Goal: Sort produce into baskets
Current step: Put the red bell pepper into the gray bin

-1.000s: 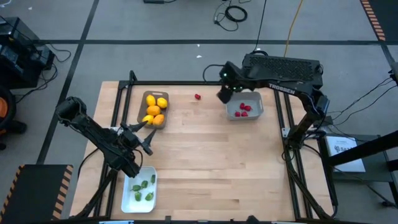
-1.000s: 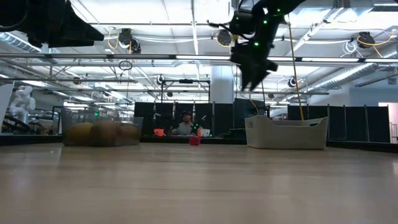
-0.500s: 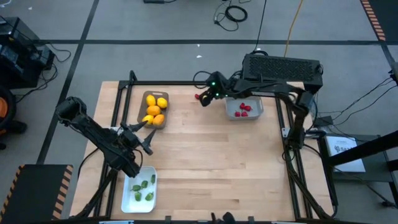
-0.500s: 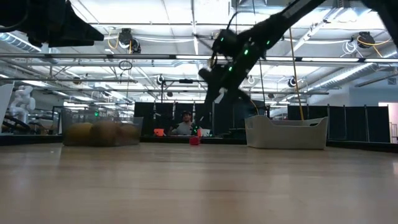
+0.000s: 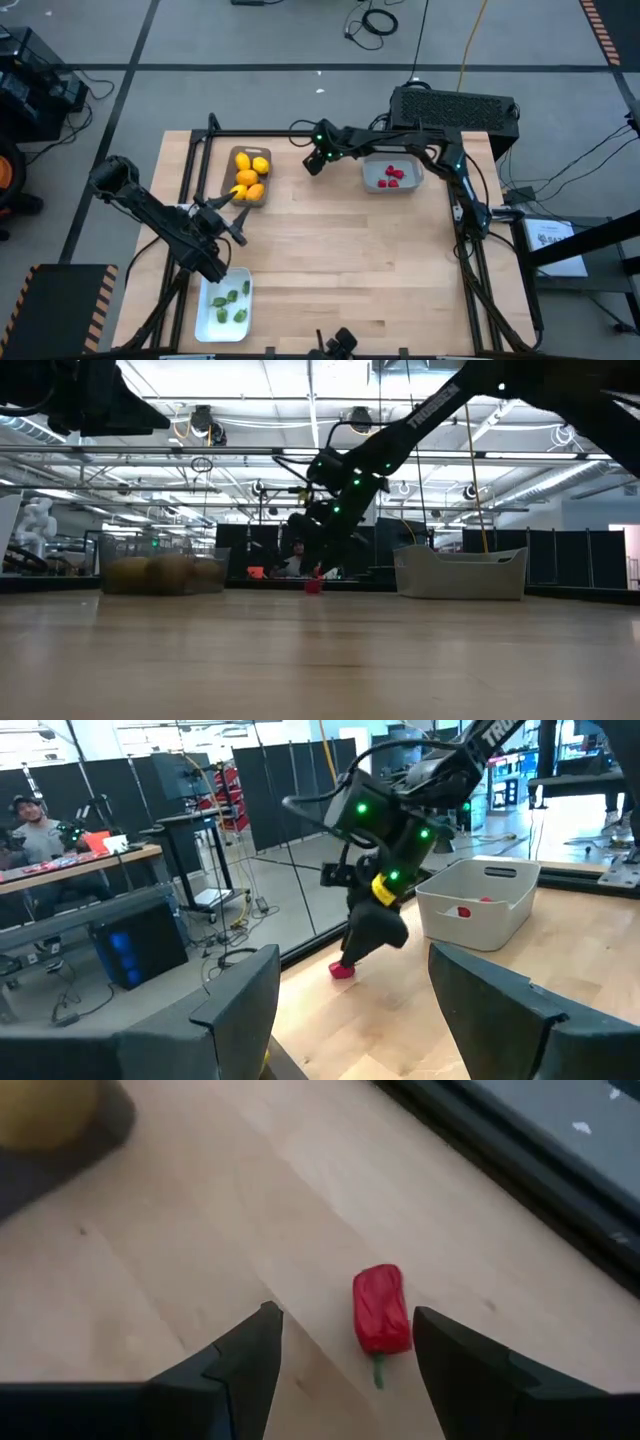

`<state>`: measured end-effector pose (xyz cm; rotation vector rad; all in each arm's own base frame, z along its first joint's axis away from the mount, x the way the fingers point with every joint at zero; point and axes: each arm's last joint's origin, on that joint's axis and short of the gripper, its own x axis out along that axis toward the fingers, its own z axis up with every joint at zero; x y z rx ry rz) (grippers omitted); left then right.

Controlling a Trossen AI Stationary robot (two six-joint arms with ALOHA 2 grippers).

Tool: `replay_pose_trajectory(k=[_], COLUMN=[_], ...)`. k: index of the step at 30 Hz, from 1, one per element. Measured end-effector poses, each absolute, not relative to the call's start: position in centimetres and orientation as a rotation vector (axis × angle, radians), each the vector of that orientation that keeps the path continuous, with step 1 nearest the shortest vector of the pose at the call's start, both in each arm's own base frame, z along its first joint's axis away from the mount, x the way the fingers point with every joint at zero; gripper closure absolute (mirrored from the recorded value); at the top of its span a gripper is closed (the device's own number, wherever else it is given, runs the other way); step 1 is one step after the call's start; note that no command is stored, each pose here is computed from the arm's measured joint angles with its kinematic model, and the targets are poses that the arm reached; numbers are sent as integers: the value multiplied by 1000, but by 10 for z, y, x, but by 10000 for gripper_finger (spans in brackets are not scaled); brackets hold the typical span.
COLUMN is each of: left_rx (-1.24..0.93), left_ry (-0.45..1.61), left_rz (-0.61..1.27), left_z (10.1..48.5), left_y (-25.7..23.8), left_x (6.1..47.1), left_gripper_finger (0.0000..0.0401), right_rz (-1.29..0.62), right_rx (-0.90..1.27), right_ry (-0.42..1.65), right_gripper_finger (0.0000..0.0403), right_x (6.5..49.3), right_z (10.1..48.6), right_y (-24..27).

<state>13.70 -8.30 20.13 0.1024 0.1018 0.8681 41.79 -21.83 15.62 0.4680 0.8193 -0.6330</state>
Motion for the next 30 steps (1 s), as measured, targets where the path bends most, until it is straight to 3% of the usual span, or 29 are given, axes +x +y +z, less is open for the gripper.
replay_pose_trajectory(k=[7,30], left_rx=[106,111], left_ry=[104,106], left_rz=[868,868], left_z=[201,201], left_y=[-83,-83], left_x=[137,137], left_gripper_finger=[139,139], right_rz=[-667,-686], right_rx=[467,577], right_ry=[903,881], right_gripper_finger=[188,188], right_x=[424,423], right_z=[144,152], right_y=[-222,-220])
